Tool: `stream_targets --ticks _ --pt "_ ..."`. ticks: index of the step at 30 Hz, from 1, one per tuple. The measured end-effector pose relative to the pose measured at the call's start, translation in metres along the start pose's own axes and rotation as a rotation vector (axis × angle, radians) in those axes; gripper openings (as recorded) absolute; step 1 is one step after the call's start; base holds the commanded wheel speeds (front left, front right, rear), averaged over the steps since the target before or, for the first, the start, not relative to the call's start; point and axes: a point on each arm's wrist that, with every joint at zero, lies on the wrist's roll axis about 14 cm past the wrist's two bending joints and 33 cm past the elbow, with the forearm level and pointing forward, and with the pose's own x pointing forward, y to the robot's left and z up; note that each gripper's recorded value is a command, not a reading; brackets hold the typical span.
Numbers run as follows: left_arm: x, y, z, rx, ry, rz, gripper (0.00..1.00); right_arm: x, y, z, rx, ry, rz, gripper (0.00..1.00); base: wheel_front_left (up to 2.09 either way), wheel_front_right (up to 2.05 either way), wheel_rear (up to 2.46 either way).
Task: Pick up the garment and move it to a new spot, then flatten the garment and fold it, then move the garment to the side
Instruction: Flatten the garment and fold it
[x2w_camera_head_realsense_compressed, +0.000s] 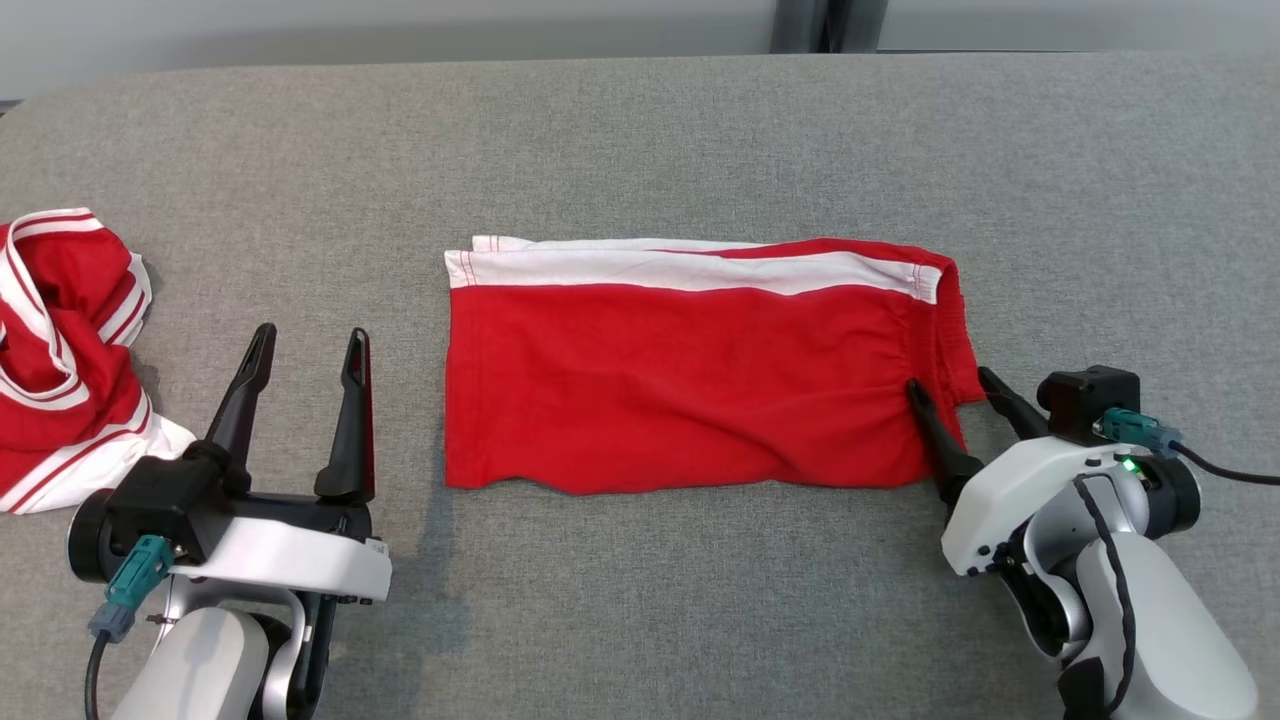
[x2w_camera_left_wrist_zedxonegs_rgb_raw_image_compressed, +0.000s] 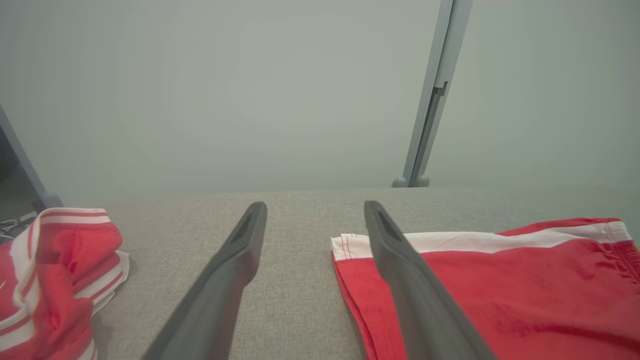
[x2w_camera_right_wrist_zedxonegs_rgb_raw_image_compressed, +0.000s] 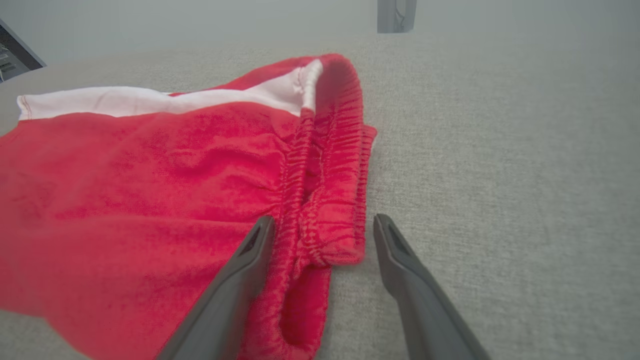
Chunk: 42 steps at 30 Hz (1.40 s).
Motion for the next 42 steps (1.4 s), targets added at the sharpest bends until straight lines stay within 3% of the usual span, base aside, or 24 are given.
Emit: stream_targets --ticks 4,5,6,7,8,9,17,22,28,35,36,37,42 --pt "0.002 -0.001 -0.004 -0.001 0.010 -0.003 1.00 0.005 0.005 -0.011 0.074 0.028 0.011 1.00 0.00 0.00 0.00" --pt "0.002 0.000 -0.005 -0.002 0.011 -0.003 1.00 0.006 0.007 -0.013 0.088 0.035 0.019 0.75 0.00 0.00 0.00" --pt "0.003 -0.001 -0.005 -0.001 0.010 -0.004 1.00 0.007 0.009 -0.014 0.096 0.040 0.027 0.41 0.00 0.00 0.00" --pt "0.005 -0.001 -0.006 0.000 0.011 -0.006 1.00 0.007 0.010 -0.013 0.101 0.039 0.031 0.28 0.00 0.00 0.00" --pt "0.006 -0.002 -0.006 0.000 0.010 -0.009 1.00 0.008 0.012 -0.014 0.118 0.039 0.036 0.08 0.00 0.00 0.00" --pt "0.007 -0.002 -0.006 0.000 0.009 -0.010 1.00 0.007 0.013 -0.016 0.126 0.042 0.040 0.00 0.00 0.00 0.00" --pt "0.010 -0.007 -0.009 -0.002 0.016 -0.025 1.00 0.001 0.000 -0.011 0.210 -0.007 0.012 0.00 0.00 0.00 0.00" --pt "0.013 -0.011 -0.009 -0.005 0.013 -0.038 1.00 -0.020 -0.044 -0.017 0.260 -0.029 -0.103 0.00 0.00 0.00 0.00" --pt "0.016 -0.016 -0.010 -0.007 0.013 -0.052 1.00 -0.032 -0.066 -0.014 0.277 -0.038 -0.157 0.00 0.00 0.00 0.00" --pt "0.017 -0.023 -0.008 -0.007 0.010 -0.074 1.00 -0.022 -0.008 0.042 0.324 -0.147 0.025 0.00 0.00 0.00 0.00" --pt "0.017 -0.023 -0.008 -0.007 0.012 -0.076 1.00 -0.021 0.004 0.050 0.314 -0.159 0.063 0.00 0.00 0.00 0.00" --pt "0.015 -0.025 -0.007 -0.007 0.015 -0.081 1.00 -0.019 0.040 0.065 0.276 -0.165 0.170 0.00 0.00 0.00 0.00" --pt "0.010 -0.022 -0.007 -0.008 0.019 -0.075 1.00 -0.014 0.096 0.071 0.232 -0.133 0.324 0.00 0.00 0.00 0.00"
